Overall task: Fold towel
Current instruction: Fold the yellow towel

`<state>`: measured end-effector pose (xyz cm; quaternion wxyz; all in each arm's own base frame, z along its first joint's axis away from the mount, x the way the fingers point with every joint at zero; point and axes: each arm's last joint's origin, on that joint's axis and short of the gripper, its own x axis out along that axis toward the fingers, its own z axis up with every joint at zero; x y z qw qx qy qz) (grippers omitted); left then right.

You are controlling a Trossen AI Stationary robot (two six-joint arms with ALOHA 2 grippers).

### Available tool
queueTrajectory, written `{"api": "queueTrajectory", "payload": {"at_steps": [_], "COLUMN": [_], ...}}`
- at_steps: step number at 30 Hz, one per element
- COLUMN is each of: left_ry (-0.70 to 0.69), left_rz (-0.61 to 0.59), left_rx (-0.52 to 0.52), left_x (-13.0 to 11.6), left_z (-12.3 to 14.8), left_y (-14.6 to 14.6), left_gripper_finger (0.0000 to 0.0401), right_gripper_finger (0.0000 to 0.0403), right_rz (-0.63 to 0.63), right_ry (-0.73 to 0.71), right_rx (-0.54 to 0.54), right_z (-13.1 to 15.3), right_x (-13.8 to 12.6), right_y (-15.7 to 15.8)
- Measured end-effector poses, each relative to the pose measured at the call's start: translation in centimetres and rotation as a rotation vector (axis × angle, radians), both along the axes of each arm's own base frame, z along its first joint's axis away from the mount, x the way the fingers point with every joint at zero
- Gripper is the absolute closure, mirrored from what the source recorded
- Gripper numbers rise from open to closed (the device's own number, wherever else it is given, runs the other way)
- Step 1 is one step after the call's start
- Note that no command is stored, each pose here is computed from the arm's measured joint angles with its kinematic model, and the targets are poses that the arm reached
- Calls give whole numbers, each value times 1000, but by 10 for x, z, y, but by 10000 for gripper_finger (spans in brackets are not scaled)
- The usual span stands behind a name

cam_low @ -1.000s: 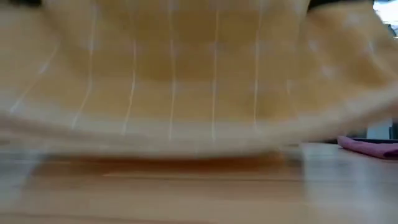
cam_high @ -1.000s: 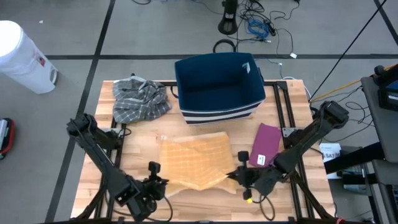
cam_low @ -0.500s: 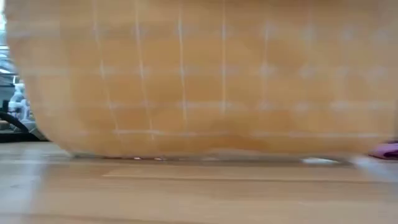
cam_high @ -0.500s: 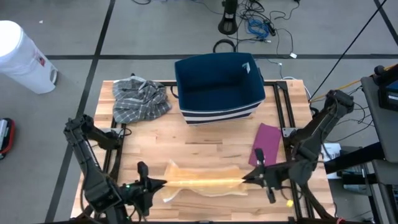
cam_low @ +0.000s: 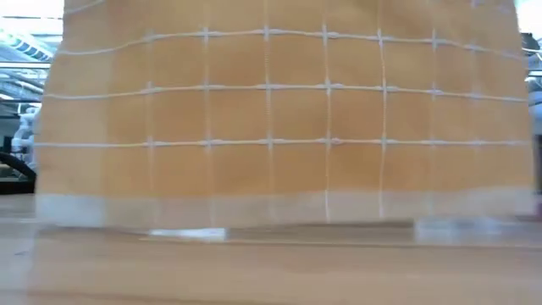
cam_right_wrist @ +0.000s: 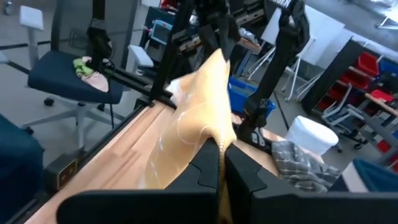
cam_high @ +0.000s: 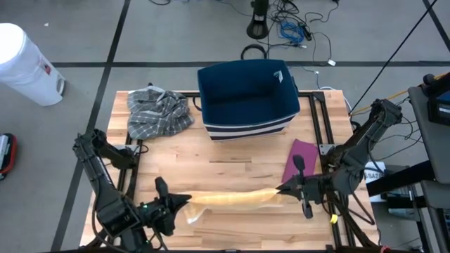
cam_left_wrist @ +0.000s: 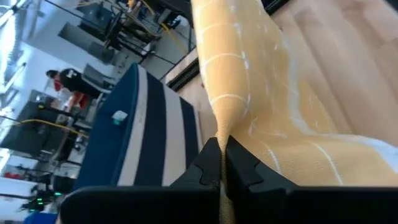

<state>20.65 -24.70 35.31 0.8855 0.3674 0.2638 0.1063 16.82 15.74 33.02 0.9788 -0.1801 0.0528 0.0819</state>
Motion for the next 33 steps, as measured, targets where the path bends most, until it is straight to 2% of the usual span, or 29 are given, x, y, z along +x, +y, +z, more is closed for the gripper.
{"api": "queueTrajectory", "payload": {"at_steps": [4, 9, 14, 19, 22, 25, 28, 33], "left_ry": [-6, 20, 74, 92, 81, 152, 222, 274], "left_rz": [21, 77, 151, 223, 245, 211, 191, 160], "left_rx": [65, 145, 205, 243, 218, 111, -11, -146], "left_x": [4, 10, 19, 27, 29, 26, 21, 17], "left_z": [0, 0, -1, 2, 4, 0, -7, -30], "left_y": [5, 21, 43, 64, 68, 63, 57, 43], "left_gripper_finger": [400, 400, 400, 400, 400, 400, 400, 400], "right_gripper_finger": [403, 403, 403, 403, 403, 403, 403, 403], "right_rz": [-1, -108, -193, -244, -231, -160, -115, -37], "right_ry": [-12, 20, 117, 154, 139, 198, 329, 476], "right_rx": [-45, -112, -147, -198, -183, -120, -7, 95], "right_z": [9, 21, 25, 29, 35, 29, 11, -31], "right_x": [0, 4, 10, 14, 13, 11, 12, 15], "right_y": [-1, -12, -29, -42, -42, -39, -35, -17]}}
